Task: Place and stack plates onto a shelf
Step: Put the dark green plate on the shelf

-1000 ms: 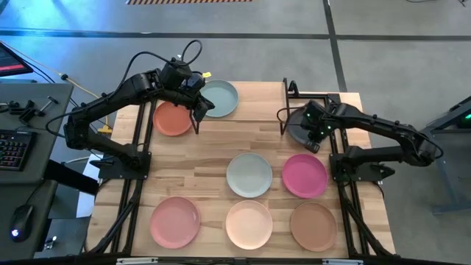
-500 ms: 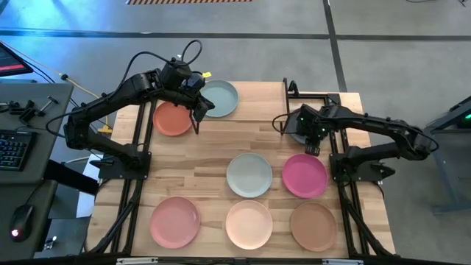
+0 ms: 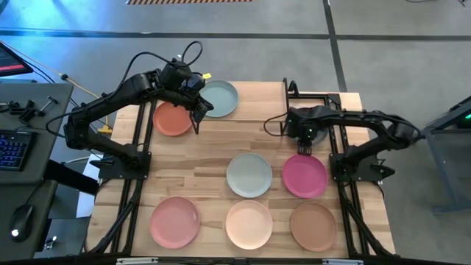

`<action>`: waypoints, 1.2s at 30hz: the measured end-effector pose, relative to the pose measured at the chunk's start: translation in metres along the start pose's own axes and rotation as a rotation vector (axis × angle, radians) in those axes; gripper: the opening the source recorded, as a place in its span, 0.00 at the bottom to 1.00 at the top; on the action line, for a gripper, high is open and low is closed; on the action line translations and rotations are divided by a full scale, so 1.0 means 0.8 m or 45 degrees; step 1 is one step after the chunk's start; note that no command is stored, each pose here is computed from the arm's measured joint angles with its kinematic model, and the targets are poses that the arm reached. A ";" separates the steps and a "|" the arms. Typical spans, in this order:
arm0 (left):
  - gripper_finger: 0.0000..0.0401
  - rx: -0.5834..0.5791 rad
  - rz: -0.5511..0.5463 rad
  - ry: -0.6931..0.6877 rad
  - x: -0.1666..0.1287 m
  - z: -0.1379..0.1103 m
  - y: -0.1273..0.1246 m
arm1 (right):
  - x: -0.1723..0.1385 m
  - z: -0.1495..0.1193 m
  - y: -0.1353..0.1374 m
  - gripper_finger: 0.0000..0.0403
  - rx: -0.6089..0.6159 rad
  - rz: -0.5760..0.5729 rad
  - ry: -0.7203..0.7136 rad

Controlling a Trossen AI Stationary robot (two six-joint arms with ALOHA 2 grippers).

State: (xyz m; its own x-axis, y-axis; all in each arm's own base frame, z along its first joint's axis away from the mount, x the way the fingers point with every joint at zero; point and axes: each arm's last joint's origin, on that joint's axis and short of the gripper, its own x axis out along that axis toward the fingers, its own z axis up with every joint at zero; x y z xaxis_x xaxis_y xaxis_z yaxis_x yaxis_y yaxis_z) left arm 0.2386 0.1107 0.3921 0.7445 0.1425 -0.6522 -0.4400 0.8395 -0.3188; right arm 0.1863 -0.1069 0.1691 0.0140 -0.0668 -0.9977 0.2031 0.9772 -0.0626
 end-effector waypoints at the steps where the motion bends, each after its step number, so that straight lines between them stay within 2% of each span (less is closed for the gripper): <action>1: 0.12 0.000 0.000 0.000 0.000 0.000 0.000 | 0.002 0.001 -0.001 0.33 -0.005 -0.020 0.008; 14: 0.12 0.000 0.000 0.000 0.000 0.000 0.000 | 0.010 0.011 -0.005 0.33 -0.001 -0.037 -0.018; 24: 0.12 -0.001 0.001 0.000 0.000 0.000 0.000 | -0.002 -0.006 -0.001 0.33 -0.001 -0.018 0.046; 31: 0.12 0.013 0.002 0.000 0.000 0.000 0.000 | -0.002 -0.019 -0.009 0.33 0.052 0.065 0.118; 36: 0.12 0.020 0.002 0.000 0.000 0.000 0.000 | 0.014 -0.029 -0.011 0.33 0.066 0.070 0.118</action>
State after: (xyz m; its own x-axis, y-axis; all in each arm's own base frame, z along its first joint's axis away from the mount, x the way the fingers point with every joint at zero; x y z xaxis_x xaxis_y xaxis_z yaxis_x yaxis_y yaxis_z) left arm 0.2386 0.1107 0.3921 0.7438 0.1438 -0.6528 -0.4333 0.8473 -0.3070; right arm 0.1619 -0.1112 0.1575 -0.0637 0.0077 -0.9979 0.2548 0.9670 -0.0088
